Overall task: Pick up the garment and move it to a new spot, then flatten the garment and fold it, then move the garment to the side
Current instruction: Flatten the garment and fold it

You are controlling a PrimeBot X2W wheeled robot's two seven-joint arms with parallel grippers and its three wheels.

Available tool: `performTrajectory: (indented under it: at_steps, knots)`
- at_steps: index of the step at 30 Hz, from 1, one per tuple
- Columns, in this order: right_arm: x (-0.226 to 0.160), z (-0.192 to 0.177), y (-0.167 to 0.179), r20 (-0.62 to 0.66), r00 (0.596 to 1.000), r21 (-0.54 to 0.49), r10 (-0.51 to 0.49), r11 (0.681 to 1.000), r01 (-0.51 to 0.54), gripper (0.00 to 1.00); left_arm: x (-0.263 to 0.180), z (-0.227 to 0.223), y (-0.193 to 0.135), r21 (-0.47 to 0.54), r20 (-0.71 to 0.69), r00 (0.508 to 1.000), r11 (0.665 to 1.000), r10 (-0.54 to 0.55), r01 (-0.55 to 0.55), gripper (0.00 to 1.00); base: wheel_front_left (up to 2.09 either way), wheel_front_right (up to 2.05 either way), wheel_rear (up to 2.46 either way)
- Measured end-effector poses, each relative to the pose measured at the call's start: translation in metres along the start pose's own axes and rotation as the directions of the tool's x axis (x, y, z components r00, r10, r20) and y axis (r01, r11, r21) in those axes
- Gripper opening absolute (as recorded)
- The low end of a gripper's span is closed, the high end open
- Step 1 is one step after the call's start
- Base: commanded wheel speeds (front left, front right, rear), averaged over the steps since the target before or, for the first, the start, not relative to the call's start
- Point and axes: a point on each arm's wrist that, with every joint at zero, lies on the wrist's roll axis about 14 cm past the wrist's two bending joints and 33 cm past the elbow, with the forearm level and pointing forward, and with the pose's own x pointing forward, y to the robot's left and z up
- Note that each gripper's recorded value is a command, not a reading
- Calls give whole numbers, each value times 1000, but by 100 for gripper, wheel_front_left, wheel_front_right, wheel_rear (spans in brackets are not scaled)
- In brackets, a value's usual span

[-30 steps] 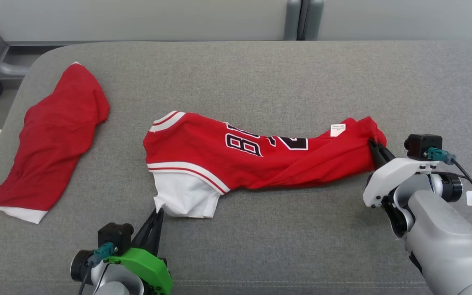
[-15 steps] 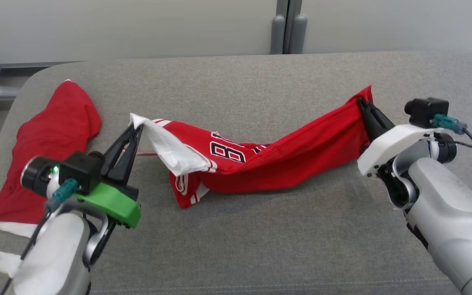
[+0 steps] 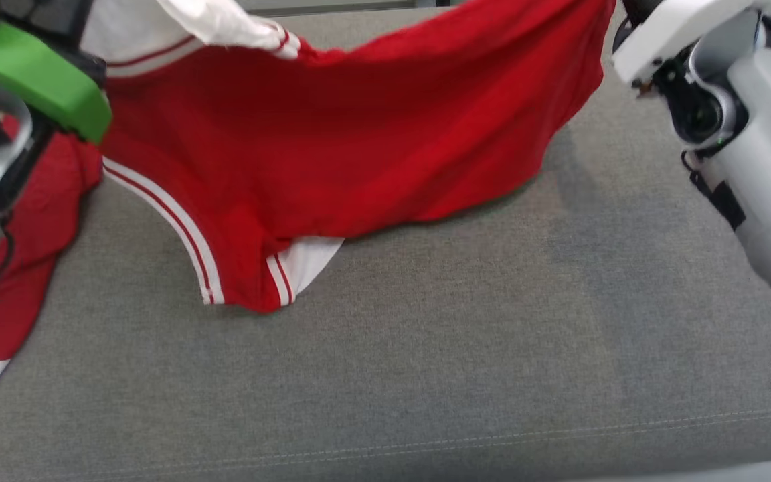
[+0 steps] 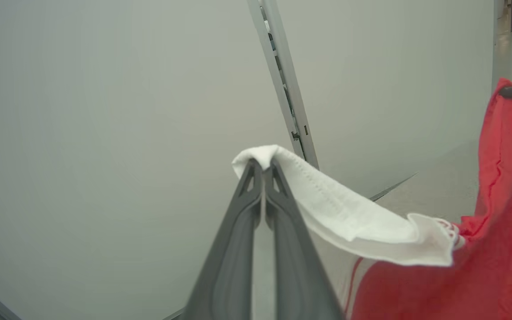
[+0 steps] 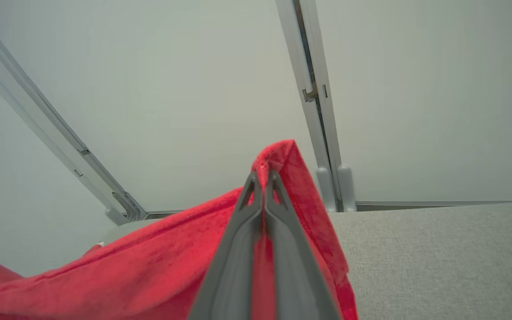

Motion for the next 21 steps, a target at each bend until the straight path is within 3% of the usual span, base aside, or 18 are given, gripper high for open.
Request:
performTrajectory:
  at_steps: [9, 16, 21]
  knots:
    - [60, 46, -46, 103, 986, 90, -128, 989, 119, 0, 78, 10, 56, 49, -9, 999, 997, 54, -53, 0, 0, 0, 0]
    - [84, 54, -75, 170, 960, 65, -221, 975, 213, 0, 131, 5, 61, 74, 8, 998, 996, 58, -58, 0, 0, 0, 0]
    - [93, 77, -78, 250, 942, 15, -224, 974, 227, 0, 150, 9, 79, 37, 57, 990, 991, 128, -131, 0, 0, 0, 0]
